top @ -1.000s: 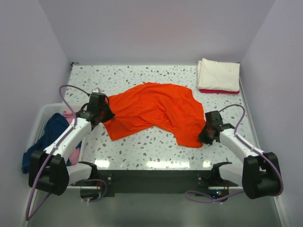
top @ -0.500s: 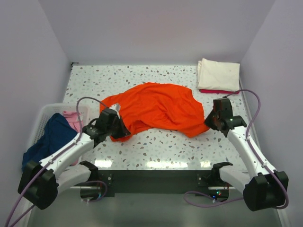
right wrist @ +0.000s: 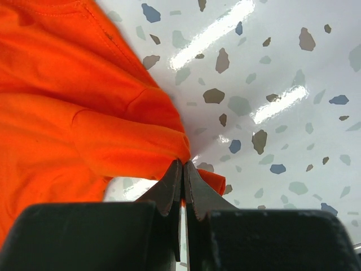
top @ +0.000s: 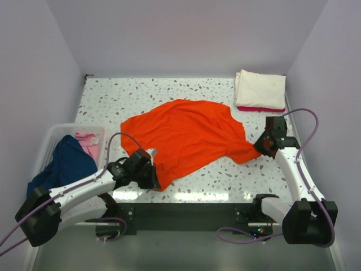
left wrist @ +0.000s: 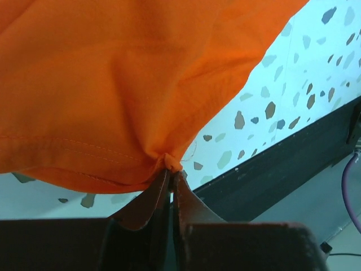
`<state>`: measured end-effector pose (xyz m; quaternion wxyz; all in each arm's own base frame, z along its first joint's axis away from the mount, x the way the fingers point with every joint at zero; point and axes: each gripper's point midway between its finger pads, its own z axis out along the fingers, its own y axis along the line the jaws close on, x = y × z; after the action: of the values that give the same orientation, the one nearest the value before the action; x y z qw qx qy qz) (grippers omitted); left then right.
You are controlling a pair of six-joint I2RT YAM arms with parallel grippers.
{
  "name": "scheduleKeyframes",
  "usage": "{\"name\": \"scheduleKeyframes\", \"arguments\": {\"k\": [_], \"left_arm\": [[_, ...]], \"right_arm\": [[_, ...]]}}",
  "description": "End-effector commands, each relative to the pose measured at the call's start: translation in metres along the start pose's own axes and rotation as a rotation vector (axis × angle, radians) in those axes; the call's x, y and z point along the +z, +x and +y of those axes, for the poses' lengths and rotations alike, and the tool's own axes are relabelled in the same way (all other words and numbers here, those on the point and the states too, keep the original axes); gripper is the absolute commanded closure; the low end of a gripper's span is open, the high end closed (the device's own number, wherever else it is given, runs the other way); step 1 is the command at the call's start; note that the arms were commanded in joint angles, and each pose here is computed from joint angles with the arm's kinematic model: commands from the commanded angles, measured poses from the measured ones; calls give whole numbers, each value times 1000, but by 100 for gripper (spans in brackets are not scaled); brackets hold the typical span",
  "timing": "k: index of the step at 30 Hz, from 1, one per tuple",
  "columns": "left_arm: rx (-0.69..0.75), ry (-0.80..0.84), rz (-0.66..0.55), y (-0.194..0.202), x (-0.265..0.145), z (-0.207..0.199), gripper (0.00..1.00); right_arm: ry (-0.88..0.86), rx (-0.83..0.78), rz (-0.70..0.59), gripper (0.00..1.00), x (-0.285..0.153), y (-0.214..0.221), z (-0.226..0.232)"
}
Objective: Fold and stack the t-shirts
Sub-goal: Flatten the tshirt out
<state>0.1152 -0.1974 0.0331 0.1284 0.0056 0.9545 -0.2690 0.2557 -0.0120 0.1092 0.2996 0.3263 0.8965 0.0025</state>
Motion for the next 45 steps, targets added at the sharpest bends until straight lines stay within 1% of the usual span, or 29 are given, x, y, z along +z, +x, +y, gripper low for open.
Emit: {"name": "scheduleKeyframes", "arguments": {"k": [1, 2, 3, 4, 6, 7, 9, 10, 13, 19, 22, 26, 36, 45], "left_arm": [[56, 43, 60, 15, -3, -9, 89], [60, 46, 68, 17, -5, -10, 82], [61, 52, 65, 15, -7, -12, 78], [64, 61, 58, 14, -10, -15, 69], [59, 52, 50, 12, -16, -17, 66], [59, 42, 23, 7, -20, -17, 65], [40, 7, 4, 2, -30, -16, 65], [29, -20, -29, -4, -33, -13, 65], [21, -71, -51, -10, -38, -8, 65], [43, -95, -24, -8, -32, -6, 65], [62, -90, -17, -6, -29, -10, 61], [94, -82, -8, -2, -27, -19, 58], [141, -110, 15, 5, -16, -25, 58], [160, -115, 13, 3, -3, -27, 61]], "right_arm": [[23, -9, -5, 100, 5, -3, -6], [35, -6, -14, 100, 6, -6, -9], [45, -6, -16, 100, 7, -6, -12], [51, -5, -17, 100, 8, -7, -13], [58, 8, -9, 100, 11, -8, -16], [57, 10, -7, 100, 12, -8, -16], [58, 15, -2, 100, 14, -9, -17], [53, 18, -6, 100, 14, -10, -17], [50, 22, -2, 100, 16, -8, -16], [39, 24, 13, 100, 19, -4, -16], [36, 18, 15, 100, 20, -3, -16], [32, 18, 23, 100, 21, 0, -15], [20, 13, 34, 100, 23, 4, -15], [12, 10, 38, 100, 22, 6, -15]]}}
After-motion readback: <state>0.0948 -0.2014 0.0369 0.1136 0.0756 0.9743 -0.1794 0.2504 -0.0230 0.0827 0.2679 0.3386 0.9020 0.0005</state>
